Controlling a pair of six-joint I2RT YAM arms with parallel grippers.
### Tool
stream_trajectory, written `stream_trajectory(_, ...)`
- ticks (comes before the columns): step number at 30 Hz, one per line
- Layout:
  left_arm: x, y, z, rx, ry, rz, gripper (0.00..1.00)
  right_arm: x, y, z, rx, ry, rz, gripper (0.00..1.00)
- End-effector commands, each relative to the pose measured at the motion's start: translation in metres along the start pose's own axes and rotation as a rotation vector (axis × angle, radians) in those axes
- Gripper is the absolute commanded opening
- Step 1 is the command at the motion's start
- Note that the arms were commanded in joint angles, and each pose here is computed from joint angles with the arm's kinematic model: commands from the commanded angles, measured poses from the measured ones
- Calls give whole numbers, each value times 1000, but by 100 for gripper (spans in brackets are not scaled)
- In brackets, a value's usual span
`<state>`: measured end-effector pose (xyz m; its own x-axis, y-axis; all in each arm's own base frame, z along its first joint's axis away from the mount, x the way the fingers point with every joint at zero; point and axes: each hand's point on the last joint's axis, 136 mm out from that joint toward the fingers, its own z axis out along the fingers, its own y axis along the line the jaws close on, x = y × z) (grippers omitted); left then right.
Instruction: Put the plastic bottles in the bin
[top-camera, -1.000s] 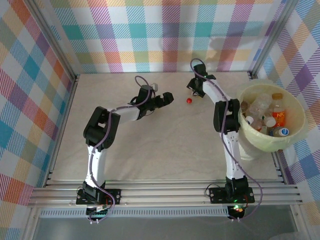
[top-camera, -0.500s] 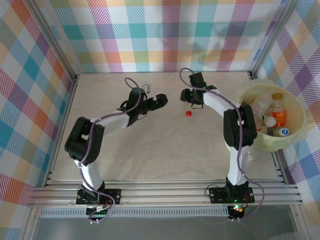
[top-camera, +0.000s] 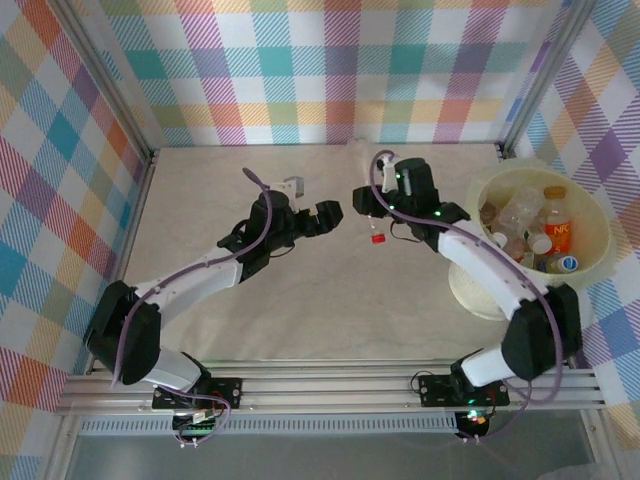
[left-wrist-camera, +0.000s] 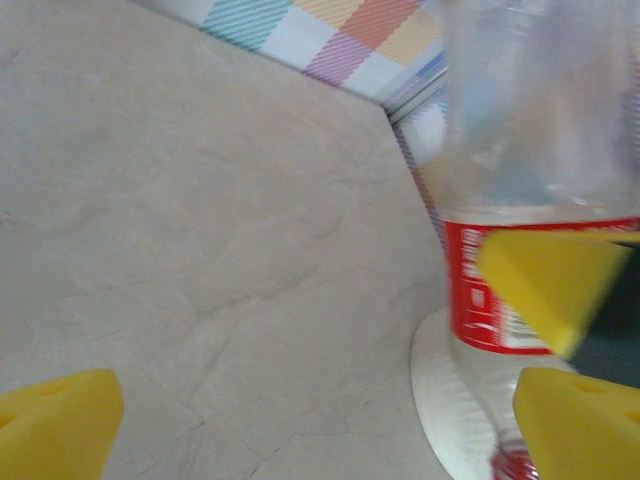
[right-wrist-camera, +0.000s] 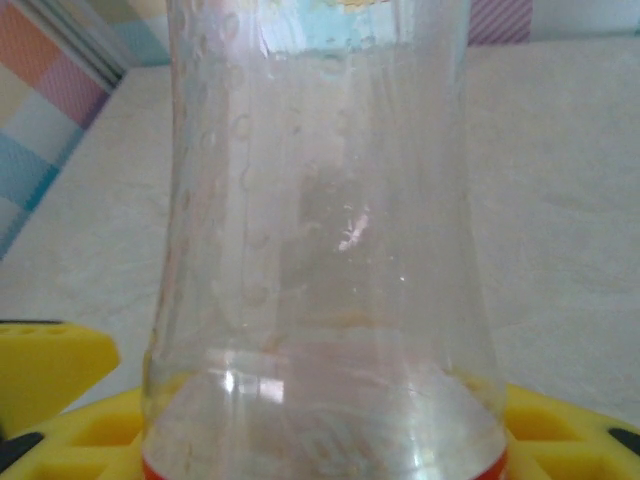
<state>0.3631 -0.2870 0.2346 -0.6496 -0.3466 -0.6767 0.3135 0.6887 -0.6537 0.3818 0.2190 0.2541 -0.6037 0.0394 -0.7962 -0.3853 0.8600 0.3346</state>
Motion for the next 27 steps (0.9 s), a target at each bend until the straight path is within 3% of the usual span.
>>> stream_trajectory(1,-11,-10,-14,5,-48,9,100,-29,18,-50,-32,-115,-77,39)
stream_trajectory(6,-11,-33,-11,57,-50,23,100,-59,23,-123,23,-248,-132,39)
stream_trajectory(12,1,-60,9,108,-3,42,100,-88,-15,-198,320,-352,-240,38)
stream_trajectory(19,1,-71,27,114,3,46,100,-99,-93,-266,690,-324,-189,40)
stream_trajectory(22,-1,-73,29,109,8,59,100,-87,-137,-291,893,-259,-83,41)
stream_trajectory(27,-1,-70,27,84,17,89,100,-67,-188,-319,1096,-268,31,42)
